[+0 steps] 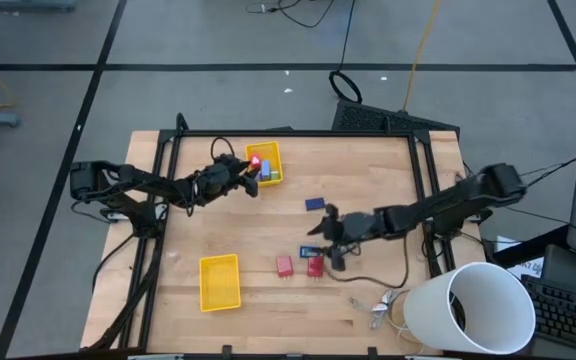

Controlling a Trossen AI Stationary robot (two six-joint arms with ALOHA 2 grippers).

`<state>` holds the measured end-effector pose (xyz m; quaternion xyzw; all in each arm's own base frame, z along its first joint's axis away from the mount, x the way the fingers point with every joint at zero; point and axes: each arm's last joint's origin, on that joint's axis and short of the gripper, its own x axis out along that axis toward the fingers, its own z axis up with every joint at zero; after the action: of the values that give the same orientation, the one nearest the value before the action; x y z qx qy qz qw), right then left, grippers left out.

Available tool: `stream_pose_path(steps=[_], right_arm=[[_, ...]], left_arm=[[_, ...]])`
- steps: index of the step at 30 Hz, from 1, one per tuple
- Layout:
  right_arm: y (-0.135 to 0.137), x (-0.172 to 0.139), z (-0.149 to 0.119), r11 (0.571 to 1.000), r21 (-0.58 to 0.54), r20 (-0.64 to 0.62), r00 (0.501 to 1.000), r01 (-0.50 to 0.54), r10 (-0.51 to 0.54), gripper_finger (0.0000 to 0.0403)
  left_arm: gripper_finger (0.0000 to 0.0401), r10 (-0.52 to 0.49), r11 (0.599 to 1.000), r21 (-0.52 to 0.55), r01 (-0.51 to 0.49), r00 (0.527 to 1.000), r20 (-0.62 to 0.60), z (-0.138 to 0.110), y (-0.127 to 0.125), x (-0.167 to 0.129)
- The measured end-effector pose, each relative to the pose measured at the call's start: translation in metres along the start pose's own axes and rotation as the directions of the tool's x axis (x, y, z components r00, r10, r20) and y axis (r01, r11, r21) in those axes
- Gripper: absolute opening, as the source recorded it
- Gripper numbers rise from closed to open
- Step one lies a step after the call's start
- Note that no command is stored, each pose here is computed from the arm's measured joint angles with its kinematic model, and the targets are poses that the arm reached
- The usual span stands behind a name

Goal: Pick & Place Office items
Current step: Put right red charger adapter into the top yellow bin

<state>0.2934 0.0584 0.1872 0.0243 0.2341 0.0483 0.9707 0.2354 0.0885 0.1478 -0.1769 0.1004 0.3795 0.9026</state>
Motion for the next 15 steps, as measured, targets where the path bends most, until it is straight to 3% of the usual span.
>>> stream_pose_path(steps=[9,15], right_arm=[[0.028,0.033,-0.021,0.999,-0.032,-0.260,0.965,-0.039,0.030,0.0271],[0.045,0.030,-0.028,0.997,-0.035,-0.296,0.954,-0.065,0.052,0.0286]], left_arm=[[0.0179,-0.036,0.999,0.000,0.036,0.999,-0.015,-0.001,-0.001,0.000],[0.0169,-0.047,0.999,0.005,0.047,0.999,-0.020,0.000,-0.001,0.000]])
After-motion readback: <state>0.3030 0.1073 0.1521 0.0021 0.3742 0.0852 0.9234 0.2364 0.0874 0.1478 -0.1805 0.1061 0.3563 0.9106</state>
